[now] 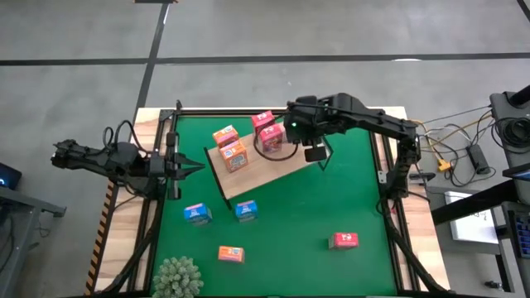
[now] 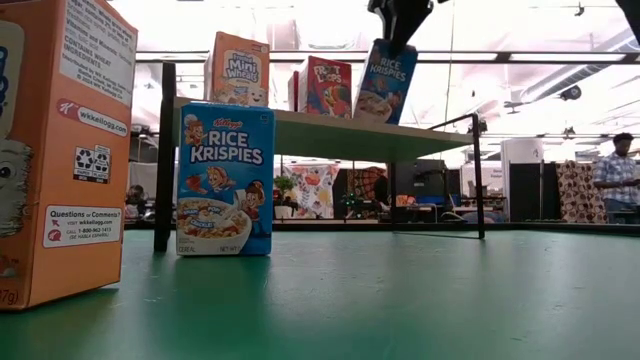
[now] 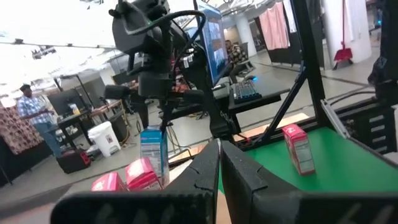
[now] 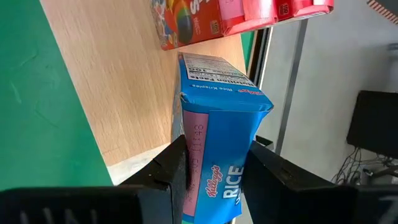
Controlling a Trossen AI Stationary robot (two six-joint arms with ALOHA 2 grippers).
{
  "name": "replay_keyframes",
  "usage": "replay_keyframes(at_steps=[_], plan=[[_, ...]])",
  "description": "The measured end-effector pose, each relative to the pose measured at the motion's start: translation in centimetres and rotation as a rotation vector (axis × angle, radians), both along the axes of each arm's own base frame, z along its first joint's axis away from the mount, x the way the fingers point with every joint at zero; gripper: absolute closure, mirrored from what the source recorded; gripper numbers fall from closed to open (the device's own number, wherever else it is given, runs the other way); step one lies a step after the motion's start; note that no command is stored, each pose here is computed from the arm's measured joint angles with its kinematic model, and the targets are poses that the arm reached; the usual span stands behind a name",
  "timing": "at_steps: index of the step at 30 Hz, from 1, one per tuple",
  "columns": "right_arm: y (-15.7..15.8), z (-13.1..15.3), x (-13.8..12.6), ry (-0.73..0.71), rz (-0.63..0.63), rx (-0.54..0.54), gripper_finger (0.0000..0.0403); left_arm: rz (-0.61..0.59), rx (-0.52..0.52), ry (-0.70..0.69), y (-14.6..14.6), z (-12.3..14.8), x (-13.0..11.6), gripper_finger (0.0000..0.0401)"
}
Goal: Stack cereal on shelf
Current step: Put the right blue cereal box on the shelf
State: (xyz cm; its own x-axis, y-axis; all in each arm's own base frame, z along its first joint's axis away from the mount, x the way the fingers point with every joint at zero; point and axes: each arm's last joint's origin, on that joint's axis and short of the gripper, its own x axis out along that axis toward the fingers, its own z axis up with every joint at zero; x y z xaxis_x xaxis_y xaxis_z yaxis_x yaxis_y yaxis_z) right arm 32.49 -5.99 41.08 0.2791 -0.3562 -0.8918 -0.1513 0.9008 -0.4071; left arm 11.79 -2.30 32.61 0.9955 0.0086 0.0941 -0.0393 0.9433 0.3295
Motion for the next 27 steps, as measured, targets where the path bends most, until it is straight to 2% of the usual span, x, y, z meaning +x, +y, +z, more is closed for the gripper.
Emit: replay_keyframes(at_steps=[6, 11, 20, 27], plan=[[-0.28, 0.15, -0.23, -0.037, -0.086, 0.031, 0.0289, 0.005, 0.024, -0.065, 0.15, 0.71, -0.57, 0.0401], [0.18, 0.17, -0.2, -0.053, -0.064, 0.11, 0.0289, 0.005, 0.021, -0.073, 0.2, 0.81, -0.77, 0.0401], [0.28, 0.06, -0.16, -0.071, -0.138, 0.116, 0.0289, 0.005, 0.014, -0.08, 0.18, 0.87, -0.69, 0.0401], [-0.05, -0.21, -0.17, -0.089, -0.229, 0.132, 0.0289, -0.004, -0.045, -0.08, 0.17, 0.86, -0.67, 0.0401]])
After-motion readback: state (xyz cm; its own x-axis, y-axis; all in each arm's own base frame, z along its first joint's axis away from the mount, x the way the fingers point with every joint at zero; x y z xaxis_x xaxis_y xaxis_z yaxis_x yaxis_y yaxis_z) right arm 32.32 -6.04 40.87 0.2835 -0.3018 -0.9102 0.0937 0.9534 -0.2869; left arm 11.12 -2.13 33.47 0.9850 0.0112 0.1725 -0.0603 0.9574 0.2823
